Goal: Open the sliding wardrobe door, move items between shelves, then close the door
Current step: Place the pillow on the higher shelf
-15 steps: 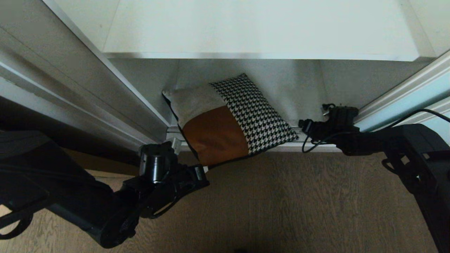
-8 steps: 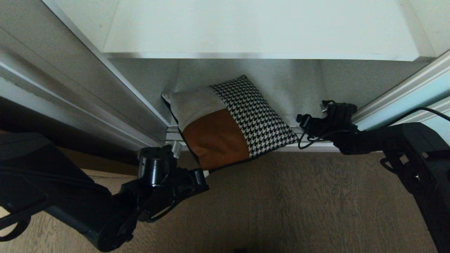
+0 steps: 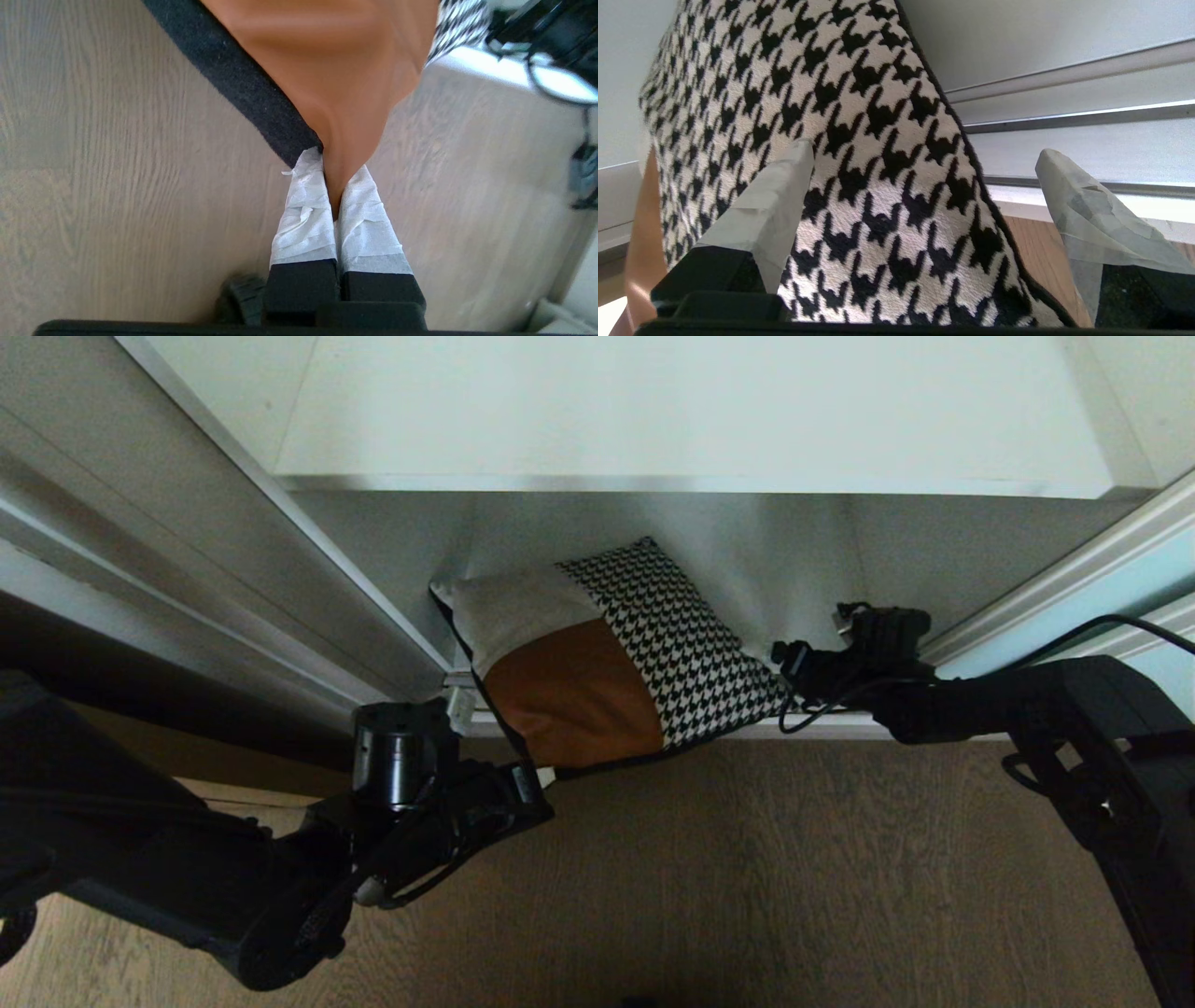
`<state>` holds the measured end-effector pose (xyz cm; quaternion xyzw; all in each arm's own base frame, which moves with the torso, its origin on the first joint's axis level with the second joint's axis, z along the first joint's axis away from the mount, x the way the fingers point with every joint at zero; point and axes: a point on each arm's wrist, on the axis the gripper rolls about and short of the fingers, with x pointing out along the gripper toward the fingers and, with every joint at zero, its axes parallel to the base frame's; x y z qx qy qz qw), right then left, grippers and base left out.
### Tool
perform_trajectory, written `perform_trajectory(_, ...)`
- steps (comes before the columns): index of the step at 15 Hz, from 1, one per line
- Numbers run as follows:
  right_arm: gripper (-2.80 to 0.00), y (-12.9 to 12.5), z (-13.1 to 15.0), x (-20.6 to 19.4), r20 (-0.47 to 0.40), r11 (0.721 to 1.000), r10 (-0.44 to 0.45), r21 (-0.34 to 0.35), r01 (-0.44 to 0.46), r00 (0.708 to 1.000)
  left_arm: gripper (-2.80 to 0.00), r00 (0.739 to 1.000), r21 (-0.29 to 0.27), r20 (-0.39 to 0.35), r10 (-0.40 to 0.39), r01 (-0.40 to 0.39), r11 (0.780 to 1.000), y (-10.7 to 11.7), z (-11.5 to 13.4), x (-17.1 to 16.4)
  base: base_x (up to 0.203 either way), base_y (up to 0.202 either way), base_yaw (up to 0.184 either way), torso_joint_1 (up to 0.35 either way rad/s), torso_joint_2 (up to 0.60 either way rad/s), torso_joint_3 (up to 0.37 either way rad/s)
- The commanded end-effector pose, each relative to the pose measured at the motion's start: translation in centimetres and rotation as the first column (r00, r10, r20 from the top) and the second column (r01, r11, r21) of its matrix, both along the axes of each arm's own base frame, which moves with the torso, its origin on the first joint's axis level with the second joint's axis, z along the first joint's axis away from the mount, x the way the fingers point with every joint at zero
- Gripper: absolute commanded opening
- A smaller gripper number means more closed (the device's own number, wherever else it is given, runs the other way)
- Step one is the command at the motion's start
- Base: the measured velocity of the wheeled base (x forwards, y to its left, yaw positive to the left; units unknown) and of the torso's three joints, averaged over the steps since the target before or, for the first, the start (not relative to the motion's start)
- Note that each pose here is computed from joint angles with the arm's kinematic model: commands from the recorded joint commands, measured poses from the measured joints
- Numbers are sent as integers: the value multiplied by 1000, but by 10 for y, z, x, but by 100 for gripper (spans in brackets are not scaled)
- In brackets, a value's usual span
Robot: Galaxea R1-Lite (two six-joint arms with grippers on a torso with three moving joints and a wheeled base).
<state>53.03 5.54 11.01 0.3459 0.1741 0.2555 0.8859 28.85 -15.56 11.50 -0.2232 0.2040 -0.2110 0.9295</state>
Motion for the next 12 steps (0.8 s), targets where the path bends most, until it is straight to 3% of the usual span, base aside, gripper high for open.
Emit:
perform_trajectory(1,0,0,4,-3,-13,1000,4,14,-4,1000,-280,1000,-23,31,3,-2,1000,0,10,0,0,0,0,0,0,0)
perform_trajectory(3,0,2,12,-12,-43,999,16,42,-14,999,-280,999,-24,32,5,-5,1000,0,10,2,0,0,0,0,0,0)
perform_trajectory(7,0,4,14,-30,-95,989,133,71,-126,987,-280,1000,-17,4,7,-7,1000,-2,-2,6,0,0,0,0,0,0)
perform_trajectory(12,0,4,-3,-34,-158,987,150,76,-139,976,-280,999,0,-29,18,-18,1000,-5,-15,11,0,0,0,0,0,0)
